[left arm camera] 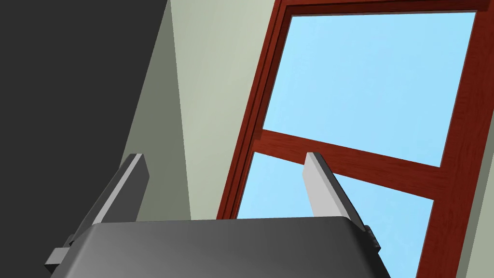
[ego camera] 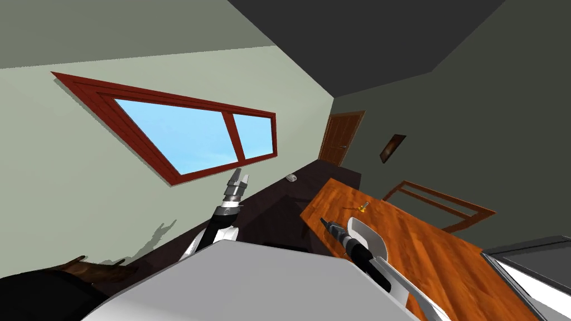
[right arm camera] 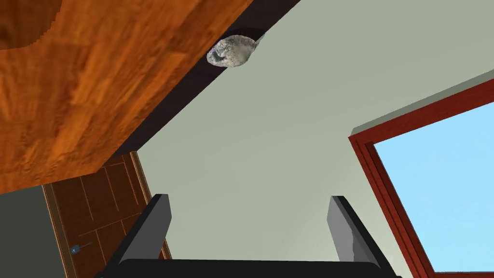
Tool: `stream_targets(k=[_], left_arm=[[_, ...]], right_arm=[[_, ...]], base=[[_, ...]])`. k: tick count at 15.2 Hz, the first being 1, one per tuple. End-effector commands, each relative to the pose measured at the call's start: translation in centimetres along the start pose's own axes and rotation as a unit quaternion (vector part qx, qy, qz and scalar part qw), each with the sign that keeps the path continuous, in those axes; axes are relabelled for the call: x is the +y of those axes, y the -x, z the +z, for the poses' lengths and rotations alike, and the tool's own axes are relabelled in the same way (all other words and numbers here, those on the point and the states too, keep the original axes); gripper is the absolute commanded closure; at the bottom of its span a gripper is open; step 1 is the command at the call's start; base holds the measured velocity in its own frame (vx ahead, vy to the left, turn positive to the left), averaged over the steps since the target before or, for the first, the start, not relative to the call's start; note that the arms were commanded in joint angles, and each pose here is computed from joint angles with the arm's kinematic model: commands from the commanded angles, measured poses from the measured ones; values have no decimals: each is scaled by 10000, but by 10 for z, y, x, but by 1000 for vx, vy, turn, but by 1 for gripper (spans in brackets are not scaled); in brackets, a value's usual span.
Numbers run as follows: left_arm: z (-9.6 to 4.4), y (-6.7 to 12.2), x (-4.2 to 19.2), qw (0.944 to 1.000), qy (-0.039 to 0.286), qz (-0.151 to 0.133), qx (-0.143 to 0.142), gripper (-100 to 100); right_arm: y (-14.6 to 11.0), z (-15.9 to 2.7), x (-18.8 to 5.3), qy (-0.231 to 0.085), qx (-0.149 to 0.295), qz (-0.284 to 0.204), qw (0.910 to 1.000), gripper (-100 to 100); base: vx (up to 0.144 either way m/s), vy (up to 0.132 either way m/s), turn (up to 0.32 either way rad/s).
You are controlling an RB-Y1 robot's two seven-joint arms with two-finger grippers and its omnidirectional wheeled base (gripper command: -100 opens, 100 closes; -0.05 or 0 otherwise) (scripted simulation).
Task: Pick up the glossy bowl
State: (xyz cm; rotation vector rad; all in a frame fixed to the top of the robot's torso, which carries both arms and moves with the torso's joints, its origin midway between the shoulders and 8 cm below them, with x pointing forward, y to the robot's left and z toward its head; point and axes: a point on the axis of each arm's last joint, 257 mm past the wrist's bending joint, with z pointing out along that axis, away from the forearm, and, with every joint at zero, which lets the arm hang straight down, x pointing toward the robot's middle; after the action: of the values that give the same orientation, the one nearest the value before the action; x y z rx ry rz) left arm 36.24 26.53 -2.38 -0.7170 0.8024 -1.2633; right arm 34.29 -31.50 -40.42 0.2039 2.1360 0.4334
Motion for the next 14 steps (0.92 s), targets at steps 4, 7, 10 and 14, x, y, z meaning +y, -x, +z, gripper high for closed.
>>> stream_targets(k=[4,7,10,14], left_arm=[[0,0,0,10000,0,0,0,0],[0,0,0,10000,0,0,0,0],[0,0,0,10000,0,0,0,0],[0,0,0,10000,0,0,0,0]], right_arm=[[-43,-20,-57,-574,657,-693,9938,-100],[-61,-31,-85,-837,952,-979,9871,-100],[-80,-47,-118,-1145,1273,-1261,9771,-100],[-107,-79,-167,-1576,1817,-1785,9541,-100]], base=[[1,-14,177],[2,-10,147],[6,-16,230],[12,-30,225]])
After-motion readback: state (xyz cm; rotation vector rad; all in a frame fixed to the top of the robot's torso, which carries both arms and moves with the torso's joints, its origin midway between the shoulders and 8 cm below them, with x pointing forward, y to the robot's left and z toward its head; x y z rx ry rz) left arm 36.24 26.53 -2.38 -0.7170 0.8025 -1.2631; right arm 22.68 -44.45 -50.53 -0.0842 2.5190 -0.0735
